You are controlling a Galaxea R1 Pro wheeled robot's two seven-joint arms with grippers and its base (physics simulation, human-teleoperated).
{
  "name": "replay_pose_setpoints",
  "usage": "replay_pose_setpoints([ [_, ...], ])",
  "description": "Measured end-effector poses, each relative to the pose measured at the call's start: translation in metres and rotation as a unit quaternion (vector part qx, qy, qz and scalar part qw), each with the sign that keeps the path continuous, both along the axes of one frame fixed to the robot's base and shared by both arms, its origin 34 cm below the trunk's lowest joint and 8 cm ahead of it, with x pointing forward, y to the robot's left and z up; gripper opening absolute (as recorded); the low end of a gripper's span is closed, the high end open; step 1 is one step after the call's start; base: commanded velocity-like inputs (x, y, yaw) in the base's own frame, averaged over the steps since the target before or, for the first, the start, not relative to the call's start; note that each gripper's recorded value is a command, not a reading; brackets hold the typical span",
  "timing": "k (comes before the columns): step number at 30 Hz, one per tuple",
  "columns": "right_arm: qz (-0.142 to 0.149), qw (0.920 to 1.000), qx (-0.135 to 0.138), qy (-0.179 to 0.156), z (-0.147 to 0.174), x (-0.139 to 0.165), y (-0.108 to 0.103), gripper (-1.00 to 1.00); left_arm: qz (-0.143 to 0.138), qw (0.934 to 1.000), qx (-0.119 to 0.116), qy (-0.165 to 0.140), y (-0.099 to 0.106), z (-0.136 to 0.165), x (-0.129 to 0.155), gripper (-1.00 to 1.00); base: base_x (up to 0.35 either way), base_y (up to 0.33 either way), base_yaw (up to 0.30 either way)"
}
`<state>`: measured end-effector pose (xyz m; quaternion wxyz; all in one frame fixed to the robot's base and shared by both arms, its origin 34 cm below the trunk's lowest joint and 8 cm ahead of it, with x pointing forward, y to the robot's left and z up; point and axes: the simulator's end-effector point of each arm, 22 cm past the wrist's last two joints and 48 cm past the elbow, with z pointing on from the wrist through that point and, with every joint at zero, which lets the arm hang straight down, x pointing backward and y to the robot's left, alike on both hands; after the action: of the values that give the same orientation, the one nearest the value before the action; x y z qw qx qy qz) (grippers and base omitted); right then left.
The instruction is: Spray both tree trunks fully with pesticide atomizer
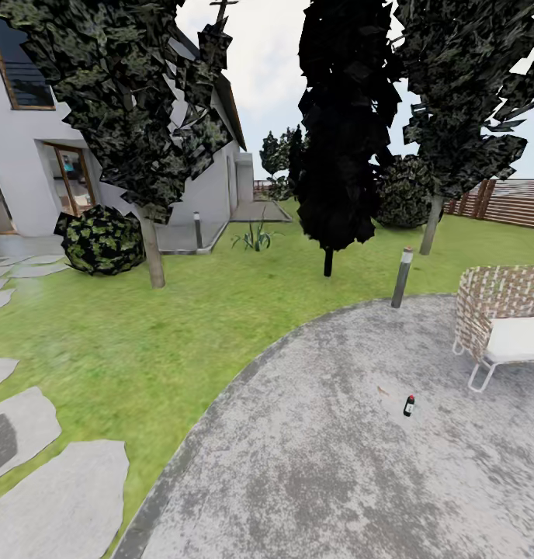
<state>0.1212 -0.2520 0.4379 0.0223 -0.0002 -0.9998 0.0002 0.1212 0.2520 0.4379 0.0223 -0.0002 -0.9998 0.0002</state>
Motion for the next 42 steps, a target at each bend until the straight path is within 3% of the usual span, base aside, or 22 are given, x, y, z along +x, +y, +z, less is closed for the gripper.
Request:
replay_pose_setpoints([
  [5, 0.004, 0.9996, 0.012, -0.026, 0.0, 0.019, 0.021, 1.0, 0.001, 1.0, -0.002, 0.001, -0.002, 0.0, -0.001, 1.0, 0.0, 0.0, 0.0],
  [20, 0.003, 0.9996, 0.011, -0.027, 0.0, 0.021, 0.02, 1.0, -0.002, 1.0, 0.007, -0.005, 0.006, 0.0, 0.002, 1.0, 0.0, 0.0, 0.0],
  [36, 0.004, 0.9944, -0.005, -0.105, 0.003, 0.072, -0.007, 1.0, -0.003, 0.9951, 0.011, -0.098, 0.009, 0.002, 0.072, 1.0, 0.0, 0.0, 0.0],
  [37, 0.005, 0.9808, -0.009, -0.195, 0.015, 0.133, -0.011, 1.0, -0.003, 0.9827, 0.011, -0.185, 0.009, 0.013, 0.127, 1.0, 0.0, 0.0, 0.0],
  [38, 0.007, 0.9712, -0.012, -0.238, 0.027, 0.174, -0.017, 1.0, -0.003, 0.9803, 0.011, -0.197, 0.009, 0.015, 0.137, 1.0, 0.0, 0.0, 0.0],
  [42, 0.01, 0.9562, -0.021, -0.292, 0.047, 0.222, -0.029, 1.0, -0.003, 0.9734, 0.01, -0.229, 0.008, 0.023, 0.169, 1.0, 0.0, 0.0, 0.0],
])
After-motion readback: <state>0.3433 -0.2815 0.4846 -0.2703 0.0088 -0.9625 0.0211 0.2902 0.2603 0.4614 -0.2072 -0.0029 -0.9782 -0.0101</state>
